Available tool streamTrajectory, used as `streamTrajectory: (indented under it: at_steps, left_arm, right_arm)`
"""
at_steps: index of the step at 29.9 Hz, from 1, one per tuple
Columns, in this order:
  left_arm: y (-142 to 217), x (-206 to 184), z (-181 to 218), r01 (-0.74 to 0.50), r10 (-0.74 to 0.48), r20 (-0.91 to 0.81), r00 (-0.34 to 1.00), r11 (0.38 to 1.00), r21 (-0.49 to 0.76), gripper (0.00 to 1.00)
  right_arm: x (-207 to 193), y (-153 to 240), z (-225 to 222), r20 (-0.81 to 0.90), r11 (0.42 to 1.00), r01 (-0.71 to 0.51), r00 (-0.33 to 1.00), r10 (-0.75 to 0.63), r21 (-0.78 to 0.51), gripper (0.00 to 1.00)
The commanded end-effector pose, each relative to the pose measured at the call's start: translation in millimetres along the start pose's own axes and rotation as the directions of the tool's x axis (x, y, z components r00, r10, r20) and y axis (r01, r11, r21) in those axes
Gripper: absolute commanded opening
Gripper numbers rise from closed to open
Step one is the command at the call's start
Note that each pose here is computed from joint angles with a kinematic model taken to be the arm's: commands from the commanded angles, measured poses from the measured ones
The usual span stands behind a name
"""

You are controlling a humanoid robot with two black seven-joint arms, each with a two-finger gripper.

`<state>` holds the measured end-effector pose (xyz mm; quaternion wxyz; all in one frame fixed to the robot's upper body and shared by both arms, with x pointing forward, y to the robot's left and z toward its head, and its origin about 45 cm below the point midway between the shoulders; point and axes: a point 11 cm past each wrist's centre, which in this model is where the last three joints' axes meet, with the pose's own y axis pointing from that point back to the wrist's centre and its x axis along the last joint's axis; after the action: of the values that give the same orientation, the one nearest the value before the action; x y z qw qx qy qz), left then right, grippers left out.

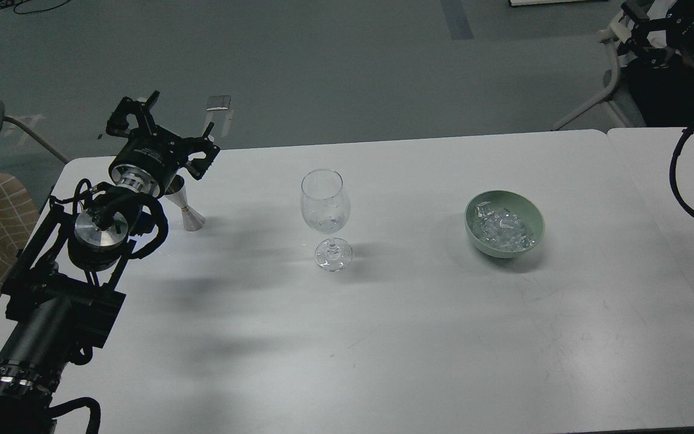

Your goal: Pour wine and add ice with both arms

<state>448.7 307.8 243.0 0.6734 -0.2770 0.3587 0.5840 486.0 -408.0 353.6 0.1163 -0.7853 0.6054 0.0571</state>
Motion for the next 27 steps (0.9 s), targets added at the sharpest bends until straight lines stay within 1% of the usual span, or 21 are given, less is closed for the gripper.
streamTrajectory:
  at_steps: [1,5,7,10,14,16,17,18,20,22,25,27]
  left_arm:
    - [-2.1,-17.9,3.8,0.061,-0.062,0.022,0.998,0.998,0.005,0.98]
    - [-3.8,-27.1,15.4,0.087,-0.086,0.046,0.995,0.996,-0.017,0.98]
    - [-8.5,-38.8,36.3,0.116,-0.111,0.081,0.990,0.992,-0.049,0.98]
    - [-7.9,-41.1,47.3,0.124,-0.117,0.103,0.988,0.990,-0.066,0.98]
    - [-14.4,-59.9,69.1,0.168,-0.146,0.143,0.979,0.975,-0.149,0.98]
    - [-18.5,-65.5,74.4,0.174,-0.146,0.191,0.971,0.974,-0.141,0.98]
    - [-23.2,-71.8,74.3,0.183,-0.149,0.263,0.953,0.977,-0.112,0.98]
    - [-26.9,-74.8,69.9,0.184,-0.145,0.340,0.929,0.979,-0.084,0.98]
    - [-31.2,-73.3,64.2,0.170,-0.126,0.423,0.898,0.983,-0.069,0.98]
    - [-32.0,-68.1,65.7,0.162,-0.102,0.462,0.881,0.983,-0.091,0.98]
    - [-36.0,-65.8,81.6,0.175,-0.050,0.538,0.842,0.967,-0.185,0.98]
    - [-39.3,-59.4,83.4,0.159,-0.023,0.560,0.828,0.968,-0.195,0.97]
  right_arm:
    - [-1.3,-0.4,-2.9,-0.002,1.000,0.005,1.000,-0.005,0.008,1.00]
    - [-4.7,-1.5,-4.9,-0.006,1.000,0.015,1.000,-0.015,0.012,1.00]
    - [-7.6,-3.8,-7.5,-0.005,1.000,0.022,1.000,-0.022,0.018,1.00]
    - [-10.0,-5.7,-8.1,-0.003,0.999,0.027,1.000,-0.027,0.022,1.00]
    - [-10.9,-6.4,-8.4,0.000,0.999,0.027,1.000,-0.027,0.025,1.00]
    - [-10.8,-6.3,-9.1,0.002,0.999,0.027,1.000,-0.027,0.027,1.00]
    - [-11.3,-6.4,-9.4,0.001,0.999,0.029,1.000,-0.030,0.028,1.00]
    - [-11.2,-6.3,-10.1,0.000,0.999,0.030,1.000,-0.030,0.029,1.00]
    - [-12.1,-6.7,-9.9,0.000,0.999,0.032,0.999,-0.032,0.030,1.00]
    - [-13.4,-7.0,-10.7,-0.001,0.999,0.036,0.999,-0.036,0.032,1.00]
    - [-16.1,-7.3,-13.0,-0.015,0.998,0.047,0.999,-0.046,0.031,1.00]
    - [-15.8,-6.9,-13.0,-0.023,0.999,0.048,0.999,-0.047,0.025,1.00]
